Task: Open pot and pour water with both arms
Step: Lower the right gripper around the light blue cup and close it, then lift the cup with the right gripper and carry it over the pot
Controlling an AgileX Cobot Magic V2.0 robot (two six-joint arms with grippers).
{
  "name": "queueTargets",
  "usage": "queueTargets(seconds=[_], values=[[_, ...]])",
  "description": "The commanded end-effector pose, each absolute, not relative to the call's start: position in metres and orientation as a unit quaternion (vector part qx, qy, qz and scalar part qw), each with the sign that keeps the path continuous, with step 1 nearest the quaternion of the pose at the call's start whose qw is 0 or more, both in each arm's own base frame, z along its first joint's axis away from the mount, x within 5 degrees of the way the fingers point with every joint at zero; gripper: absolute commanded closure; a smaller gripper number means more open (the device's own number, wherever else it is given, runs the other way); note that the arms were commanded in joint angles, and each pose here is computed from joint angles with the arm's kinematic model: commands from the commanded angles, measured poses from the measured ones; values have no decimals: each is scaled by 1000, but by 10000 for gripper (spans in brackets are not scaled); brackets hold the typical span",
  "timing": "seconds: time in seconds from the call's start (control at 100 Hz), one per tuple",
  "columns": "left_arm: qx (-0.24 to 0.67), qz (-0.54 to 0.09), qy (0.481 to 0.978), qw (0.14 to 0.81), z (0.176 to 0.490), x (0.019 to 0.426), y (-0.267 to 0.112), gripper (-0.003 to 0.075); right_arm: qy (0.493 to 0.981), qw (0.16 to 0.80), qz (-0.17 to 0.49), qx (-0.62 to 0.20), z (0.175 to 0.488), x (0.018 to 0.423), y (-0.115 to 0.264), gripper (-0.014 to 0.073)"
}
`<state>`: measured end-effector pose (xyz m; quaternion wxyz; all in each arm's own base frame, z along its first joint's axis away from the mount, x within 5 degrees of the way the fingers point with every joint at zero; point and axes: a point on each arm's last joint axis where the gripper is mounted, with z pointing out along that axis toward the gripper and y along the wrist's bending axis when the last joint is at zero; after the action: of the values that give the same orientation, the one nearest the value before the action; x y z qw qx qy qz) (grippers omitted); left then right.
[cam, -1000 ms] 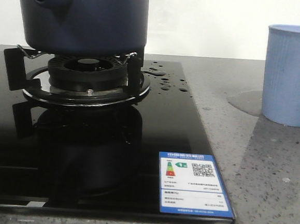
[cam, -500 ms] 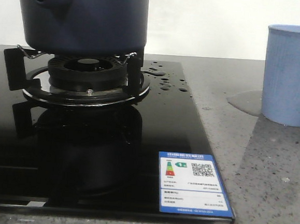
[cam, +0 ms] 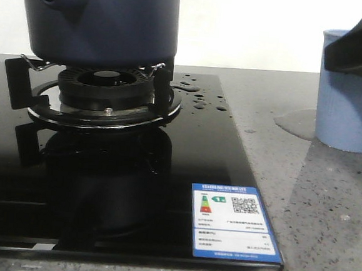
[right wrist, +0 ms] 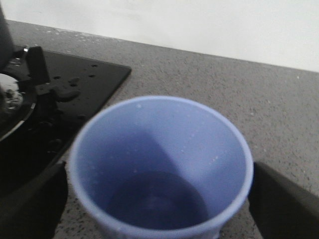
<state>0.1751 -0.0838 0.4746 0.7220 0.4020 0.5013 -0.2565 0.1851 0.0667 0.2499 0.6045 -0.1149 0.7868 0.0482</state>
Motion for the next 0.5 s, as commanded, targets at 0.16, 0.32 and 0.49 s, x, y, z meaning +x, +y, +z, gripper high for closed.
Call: queueTargets(seconds=[0.16, 0.32, 0.49], values=[[375, -281, 468, 749, 495, 164, -82, 440, 766, 637, 38, -76, 248, 206, 69, -44], [375, -281, 468, 749, 495, 164, -82, 440, 768, 633, 50, -88, 244, 208, 74, 174], [373, -280, 469, 750, 495, 164, -82, 440, 747, 659, 47, -82, 254, 207, 72, 402]])
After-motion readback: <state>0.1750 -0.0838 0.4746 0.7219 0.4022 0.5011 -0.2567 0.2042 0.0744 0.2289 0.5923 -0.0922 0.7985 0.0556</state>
